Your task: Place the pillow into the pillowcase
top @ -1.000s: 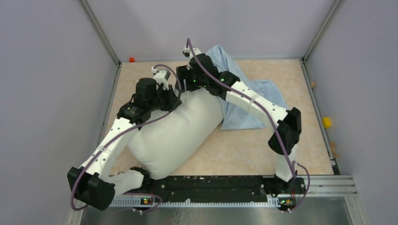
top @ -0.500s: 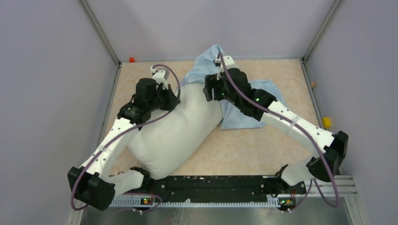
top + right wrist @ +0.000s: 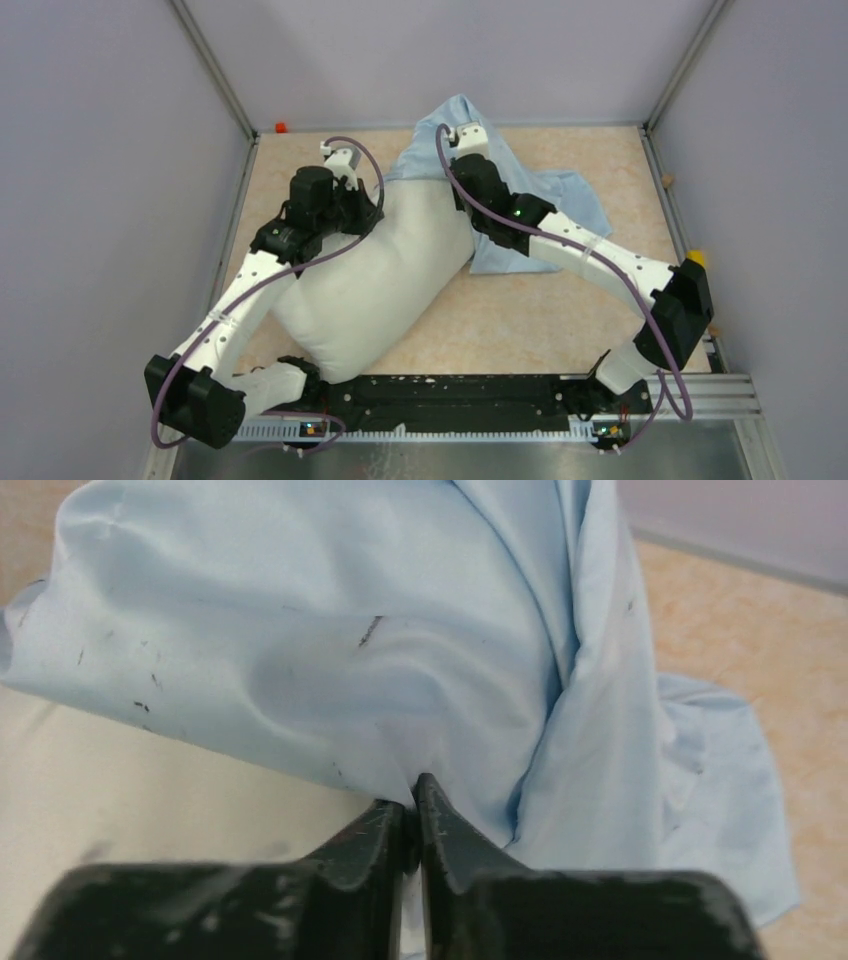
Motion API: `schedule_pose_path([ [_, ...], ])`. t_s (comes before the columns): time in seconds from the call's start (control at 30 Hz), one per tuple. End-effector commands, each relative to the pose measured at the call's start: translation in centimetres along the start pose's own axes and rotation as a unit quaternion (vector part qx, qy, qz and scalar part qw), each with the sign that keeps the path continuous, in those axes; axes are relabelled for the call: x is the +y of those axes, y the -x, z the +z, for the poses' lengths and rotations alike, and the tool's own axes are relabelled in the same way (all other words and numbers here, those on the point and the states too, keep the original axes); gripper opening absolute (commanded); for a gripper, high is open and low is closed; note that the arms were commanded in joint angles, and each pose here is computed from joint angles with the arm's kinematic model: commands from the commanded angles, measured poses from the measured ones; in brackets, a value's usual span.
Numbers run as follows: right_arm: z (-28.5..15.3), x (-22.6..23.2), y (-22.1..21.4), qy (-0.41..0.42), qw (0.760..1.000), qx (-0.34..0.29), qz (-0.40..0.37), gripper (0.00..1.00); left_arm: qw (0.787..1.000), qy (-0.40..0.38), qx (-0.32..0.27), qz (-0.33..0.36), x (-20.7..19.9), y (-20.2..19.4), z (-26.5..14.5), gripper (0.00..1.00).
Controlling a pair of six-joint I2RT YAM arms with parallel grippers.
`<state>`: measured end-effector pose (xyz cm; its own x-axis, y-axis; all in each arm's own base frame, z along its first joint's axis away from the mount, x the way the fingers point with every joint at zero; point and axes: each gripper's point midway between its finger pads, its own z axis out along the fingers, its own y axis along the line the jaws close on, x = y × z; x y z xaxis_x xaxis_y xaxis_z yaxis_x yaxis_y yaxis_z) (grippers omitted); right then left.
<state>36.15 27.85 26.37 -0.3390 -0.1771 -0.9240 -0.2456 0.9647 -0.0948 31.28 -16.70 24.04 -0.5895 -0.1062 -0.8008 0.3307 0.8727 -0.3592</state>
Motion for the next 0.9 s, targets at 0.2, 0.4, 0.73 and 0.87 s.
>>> schedule_pose_path([
  [0.2,-6.3,8.9,4.8,0.153,0.988,-0.009,-0.011,0.00,0.999,0.017,-0.022,-0.036,0.5,1.4,1.9,0.00],
  [0.4,-16.9,19.7,3.9,0.377,0.926,0.035,-0.009,0.00,0.995,0.002,-0.043,-0.091,0.3,5.3,3.3,0.00],
  [0.73,-12.4,18.3,0.2,0.372,0.922,0.103,0.036,0.00,0.987,-0.023,-0.007,-0.156,1.9,4.6,6.5,0.00],
  [0.87,-10.5,15.3,0.3,0.305,0.947,0.095,0.028,0.23,0.990,-0.017,-0.012,-0.137,2.3,4.8,6.7,0.03],
])
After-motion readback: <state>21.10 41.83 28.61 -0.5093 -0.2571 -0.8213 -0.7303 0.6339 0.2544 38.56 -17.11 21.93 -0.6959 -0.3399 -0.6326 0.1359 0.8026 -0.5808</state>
